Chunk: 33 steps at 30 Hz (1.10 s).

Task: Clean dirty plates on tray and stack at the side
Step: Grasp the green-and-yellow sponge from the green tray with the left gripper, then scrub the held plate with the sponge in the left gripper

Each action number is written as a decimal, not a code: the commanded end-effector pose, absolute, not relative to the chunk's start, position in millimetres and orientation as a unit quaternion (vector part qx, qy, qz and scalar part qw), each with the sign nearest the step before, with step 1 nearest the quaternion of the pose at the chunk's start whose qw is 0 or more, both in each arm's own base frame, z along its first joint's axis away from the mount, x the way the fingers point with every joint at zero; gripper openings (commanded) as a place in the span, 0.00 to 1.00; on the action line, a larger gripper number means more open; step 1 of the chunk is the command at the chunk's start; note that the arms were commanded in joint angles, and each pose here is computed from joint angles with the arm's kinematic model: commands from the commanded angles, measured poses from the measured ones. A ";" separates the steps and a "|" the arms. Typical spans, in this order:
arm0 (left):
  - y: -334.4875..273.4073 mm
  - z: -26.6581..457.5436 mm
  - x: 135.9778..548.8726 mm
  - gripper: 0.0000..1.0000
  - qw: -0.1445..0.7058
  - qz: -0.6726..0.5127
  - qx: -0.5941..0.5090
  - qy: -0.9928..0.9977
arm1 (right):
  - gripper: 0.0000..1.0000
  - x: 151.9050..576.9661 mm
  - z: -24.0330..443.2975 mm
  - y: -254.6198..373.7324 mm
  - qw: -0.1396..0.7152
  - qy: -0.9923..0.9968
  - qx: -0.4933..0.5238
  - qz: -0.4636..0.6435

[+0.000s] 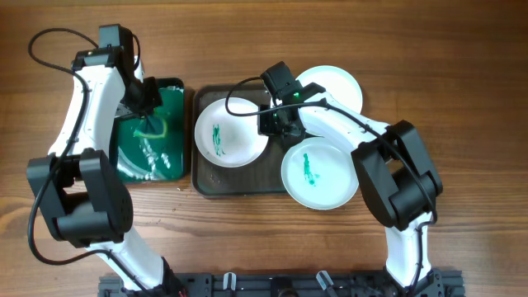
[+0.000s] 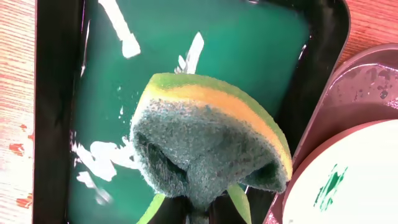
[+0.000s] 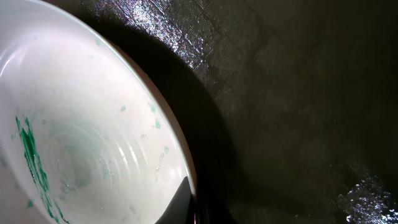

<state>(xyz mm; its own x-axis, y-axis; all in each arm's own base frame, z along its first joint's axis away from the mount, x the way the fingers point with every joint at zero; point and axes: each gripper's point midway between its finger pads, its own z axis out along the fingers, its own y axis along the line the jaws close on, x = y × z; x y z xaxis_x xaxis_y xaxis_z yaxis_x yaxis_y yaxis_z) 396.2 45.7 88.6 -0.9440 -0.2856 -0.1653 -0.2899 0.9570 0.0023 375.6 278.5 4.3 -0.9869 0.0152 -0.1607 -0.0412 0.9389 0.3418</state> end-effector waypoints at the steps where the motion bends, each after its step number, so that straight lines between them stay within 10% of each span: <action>1: 42.8 97.5 395.6 0.04 0.087 0.011 -0.164 0.983 | 0.04 375.9 -6.9 279.8 0.071 0.983 -0.006 0.172; 24: -116.3 -6.0 375.0 0.04 -0.002 -0.036 -0.147 0.988 | 0.04 375.2 -5.4 271.6 0.043 0.979 0.008 0.200; 33: -191.8 24.2 370.1 0.04 -0.025 -0.295 0.027 0.955 | 0.04 374.9 -5.5 271.3 0.042 0.979 0.008 0.199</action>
